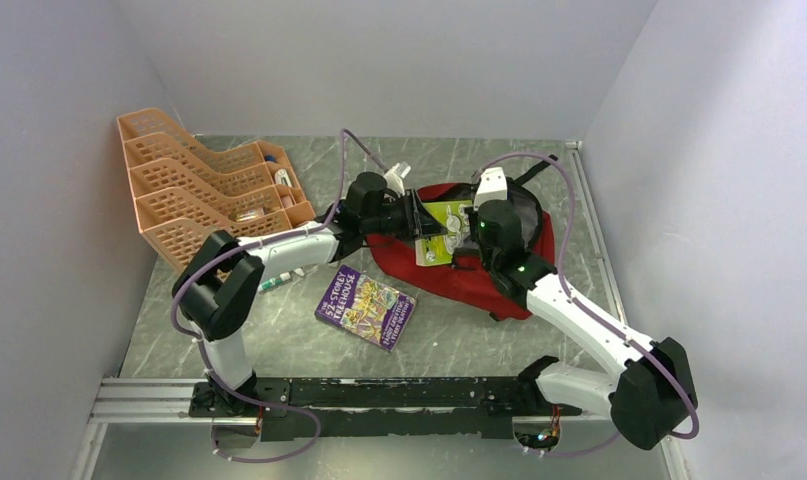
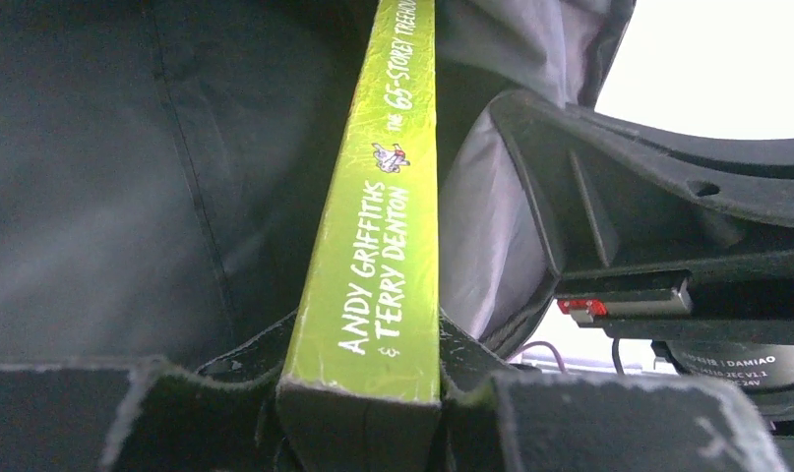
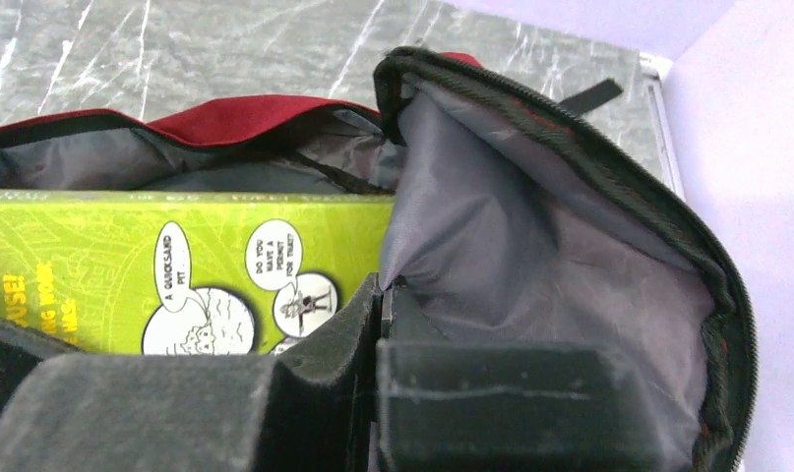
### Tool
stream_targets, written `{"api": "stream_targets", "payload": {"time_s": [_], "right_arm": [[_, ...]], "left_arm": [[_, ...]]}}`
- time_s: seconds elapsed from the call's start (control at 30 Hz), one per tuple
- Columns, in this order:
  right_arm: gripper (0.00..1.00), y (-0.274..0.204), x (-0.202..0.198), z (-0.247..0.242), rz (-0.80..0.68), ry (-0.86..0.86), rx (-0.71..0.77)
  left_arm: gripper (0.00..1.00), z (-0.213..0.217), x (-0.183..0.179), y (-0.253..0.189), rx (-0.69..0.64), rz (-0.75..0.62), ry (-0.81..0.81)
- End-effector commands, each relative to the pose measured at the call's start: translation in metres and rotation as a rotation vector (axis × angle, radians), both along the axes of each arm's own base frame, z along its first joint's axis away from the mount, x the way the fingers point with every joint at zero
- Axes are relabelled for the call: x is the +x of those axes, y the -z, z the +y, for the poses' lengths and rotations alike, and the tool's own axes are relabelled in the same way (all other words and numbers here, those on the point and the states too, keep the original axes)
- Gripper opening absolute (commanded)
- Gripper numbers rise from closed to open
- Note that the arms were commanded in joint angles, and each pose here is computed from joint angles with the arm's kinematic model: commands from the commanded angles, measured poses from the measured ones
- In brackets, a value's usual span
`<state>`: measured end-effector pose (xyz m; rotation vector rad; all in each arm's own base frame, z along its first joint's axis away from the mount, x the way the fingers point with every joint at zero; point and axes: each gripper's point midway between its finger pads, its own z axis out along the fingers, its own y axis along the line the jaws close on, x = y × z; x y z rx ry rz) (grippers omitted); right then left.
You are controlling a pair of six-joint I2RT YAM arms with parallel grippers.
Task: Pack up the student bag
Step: Place the book in the student bag.
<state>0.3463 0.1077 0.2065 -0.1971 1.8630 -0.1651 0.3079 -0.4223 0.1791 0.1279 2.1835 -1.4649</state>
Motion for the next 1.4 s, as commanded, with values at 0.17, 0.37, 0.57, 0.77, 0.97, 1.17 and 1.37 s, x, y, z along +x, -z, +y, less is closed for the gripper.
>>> {"api": "stream_targets", "payload": {"time_s": [0.17,0.37,0.57,0.77,0.97,1.17,1.37], "right_arm": [[0.00,-0.098,0.026,0.018,-0.382,-0.082,0.028],[0.00,-0.095,0.029,0.043,-0.421,-0.238,-0.041],[0.00,-0.076,0.020,0.045,-0.389,-0.262,0.001],[0.00,-0.058,0.013,0.042,-0.330,-0.249,0.054],[0.00,-0.050,0.004,0.041,-0.308,-0.268,0.060],[0.00,-0.048,-0.004,0.048,-0.301,-0.318,0.084],[0.00,-0.054,-0.005,0.059,-0.308,-0.357,0.141]], "left_arm": [[0.05,-0.001,-0.040,-0.019,-0.074,-0.029,0.105],[0.05,-0.014,-0.049,-0.026,-0.103,-0.029,0.126],[0.05,-0.015,-0.029,-0.038,-0.244,-0.017,0.062],[0.05,-0.013,0.001,-0.057,-0.349,-0.041,-0.020],[0.05,-0.013,0.033,-0.048,-0.326,-0.050,-0.086],[0.05,-0.030,0.052,-0.042,-0.383,-0.016,-0.090],[0.05,-0.057,0.064,-0.040,-0.424,-0.015,-0.115]]}}
